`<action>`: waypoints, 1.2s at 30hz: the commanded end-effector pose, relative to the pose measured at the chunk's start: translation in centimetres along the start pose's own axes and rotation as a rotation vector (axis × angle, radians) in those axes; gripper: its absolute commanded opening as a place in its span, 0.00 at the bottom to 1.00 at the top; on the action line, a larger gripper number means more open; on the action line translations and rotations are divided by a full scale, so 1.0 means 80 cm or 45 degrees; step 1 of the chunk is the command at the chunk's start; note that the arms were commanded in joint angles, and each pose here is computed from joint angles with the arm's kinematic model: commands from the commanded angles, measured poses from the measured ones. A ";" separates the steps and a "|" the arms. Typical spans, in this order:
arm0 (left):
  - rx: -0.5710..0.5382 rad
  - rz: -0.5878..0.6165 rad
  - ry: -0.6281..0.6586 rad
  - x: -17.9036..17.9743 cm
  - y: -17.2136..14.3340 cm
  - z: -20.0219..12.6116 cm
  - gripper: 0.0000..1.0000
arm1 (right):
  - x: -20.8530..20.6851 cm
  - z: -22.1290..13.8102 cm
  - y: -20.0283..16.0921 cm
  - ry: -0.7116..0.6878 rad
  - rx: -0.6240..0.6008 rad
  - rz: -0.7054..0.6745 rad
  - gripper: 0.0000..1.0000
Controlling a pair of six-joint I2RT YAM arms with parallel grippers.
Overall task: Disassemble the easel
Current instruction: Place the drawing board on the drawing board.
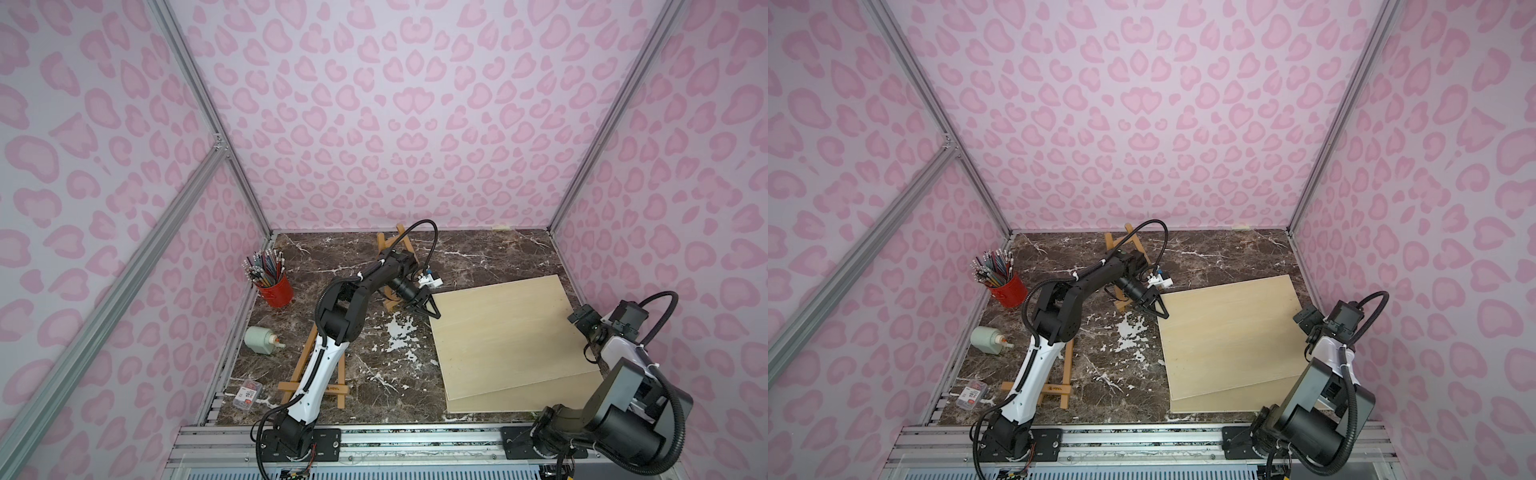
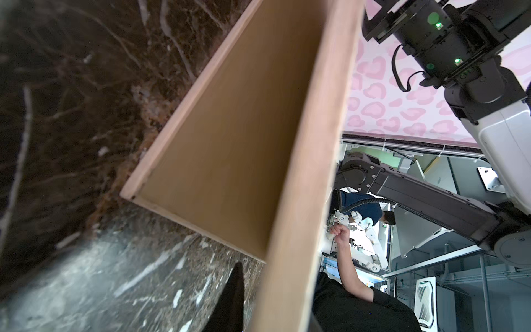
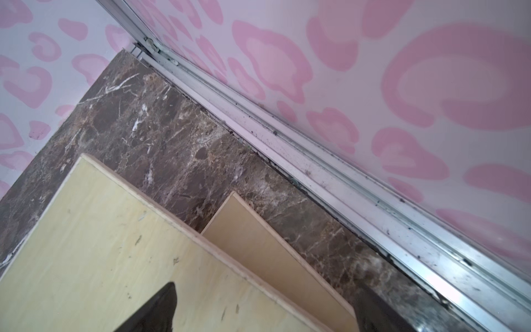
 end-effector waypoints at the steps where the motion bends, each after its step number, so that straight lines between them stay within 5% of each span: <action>1: 0.089 0.234 0.537 0.071 0.009 -0.017 0.02 | 0.005 0.010 0.005 0.105 0.021 -0.037 0.97; 13: 0.110 0.244 0.519 0.068 0.013 -0.015 0.02 | 0.015 0.032 -0.028 0.248 0.226 -0.097 0.93; 24: 0.104 0.263 0.490 0.057 0.023 -0.012 0.02 | 0.034 -0.002 -0.080 0.294 0.380 -0.144 0.92; 36: 0.184 0.245 0.508 0.062 0.020 0.011 0.06 | 0.064 -0.037 -0.075 0.328 0.332 -0.213 0.95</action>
Point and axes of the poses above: each gripper's point midway between its finger pads, its own z axis out along the fingers, its own x axis along the line the jaws close on, y = z × x, the point moved 5 cm from there along -z, back along the fingers, and after that the axes turned 9 degrees about z, right-handed, at the moved point
